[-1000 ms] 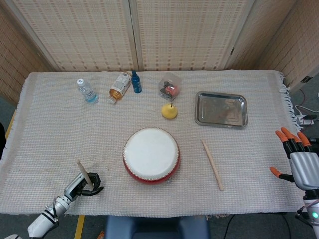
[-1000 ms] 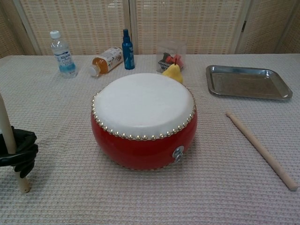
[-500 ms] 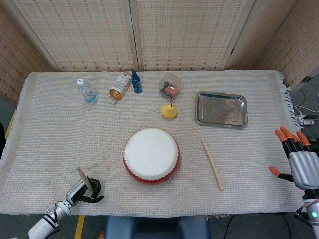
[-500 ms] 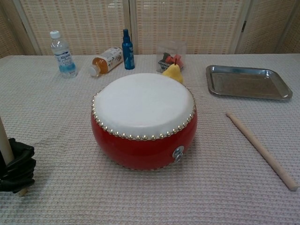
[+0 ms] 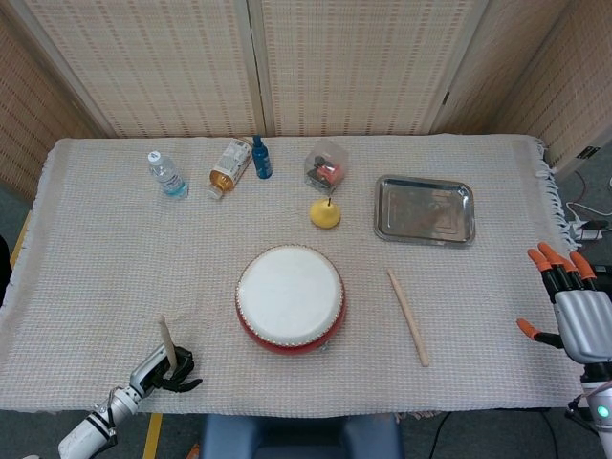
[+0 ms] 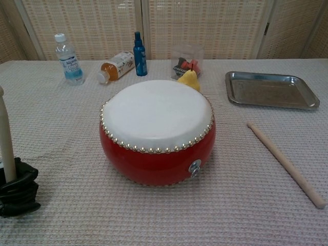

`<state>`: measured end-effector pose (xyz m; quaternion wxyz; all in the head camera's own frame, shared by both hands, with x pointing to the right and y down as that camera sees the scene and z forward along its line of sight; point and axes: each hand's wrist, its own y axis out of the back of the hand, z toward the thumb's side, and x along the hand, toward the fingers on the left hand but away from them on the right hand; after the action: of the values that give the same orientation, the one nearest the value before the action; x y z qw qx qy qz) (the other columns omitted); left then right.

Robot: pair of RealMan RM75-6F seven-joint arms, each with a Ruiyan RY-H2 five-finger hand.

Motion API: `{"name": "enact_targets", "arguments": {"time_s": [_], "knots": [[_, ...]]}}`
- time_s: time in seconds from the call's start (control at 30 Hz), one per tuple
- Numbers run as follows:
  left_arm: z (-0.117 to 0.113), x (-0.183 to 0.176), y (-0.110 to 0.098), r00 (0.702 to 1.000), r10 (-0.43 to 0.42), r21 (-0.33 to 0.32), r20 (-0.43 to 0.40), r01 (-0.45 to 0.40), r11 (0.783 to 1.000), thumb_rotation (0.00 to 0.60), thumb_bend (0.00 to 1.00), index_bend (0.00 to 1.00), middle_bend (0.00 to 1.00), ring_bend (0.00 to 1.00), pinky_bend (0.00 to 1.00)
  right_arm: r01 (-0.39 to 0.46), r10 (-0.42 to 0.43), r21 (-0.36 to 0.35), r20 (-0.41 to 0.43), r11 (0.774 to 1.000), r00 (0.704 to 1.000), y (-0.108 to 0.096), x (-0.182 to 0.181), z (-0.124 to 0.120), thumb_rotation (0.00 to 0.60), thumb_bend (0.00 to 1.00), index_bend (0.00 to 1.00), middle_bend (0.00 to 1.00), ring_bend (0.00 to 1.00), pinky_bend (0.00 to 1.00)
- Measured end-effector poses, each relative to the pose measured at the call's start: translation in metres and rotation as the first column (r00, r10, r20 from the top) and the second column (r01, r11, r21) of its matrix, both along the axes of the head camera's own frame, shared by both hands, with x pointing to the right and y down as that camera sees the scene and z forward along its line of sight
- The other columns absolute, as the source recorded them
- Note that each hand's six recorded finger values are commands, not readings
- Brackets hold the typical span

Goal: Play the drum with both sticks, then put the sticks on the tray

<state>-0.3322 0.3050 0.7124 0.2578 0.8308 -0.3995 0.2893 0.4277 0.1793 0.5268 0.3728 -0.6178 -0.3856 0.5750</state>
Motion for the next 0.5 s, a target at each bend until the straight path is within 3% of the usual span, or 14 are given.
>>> {"name": "enact_targets", "arguments": {"time_s": [0.2,0.5], "knots": [[0.0033,-0.0018,0.0009,1.000,-0.004,0.009,0.008,0.003,1.000,0.600,0.50,1.00,1.00,0.95,1.00,0.006,-0.006,0.000,0.002,1.000,1.000,-0.0018,-0.0017,0.0009,0.600,0.14,0.00,0.00,0.00,0.00],[0.0055,-0.0046,-0.0025,0.999,0.021,0.069,0.050,-0.024,0.997,0.600,0.83,1.00,1.00,1.00,1.00,0.008,-0.008,0.002,0.003,1.000,1.000,-0.0028,-0.0023,0.0007,0.600,0.14,0.00,0.00,0.00,0.00]]}}
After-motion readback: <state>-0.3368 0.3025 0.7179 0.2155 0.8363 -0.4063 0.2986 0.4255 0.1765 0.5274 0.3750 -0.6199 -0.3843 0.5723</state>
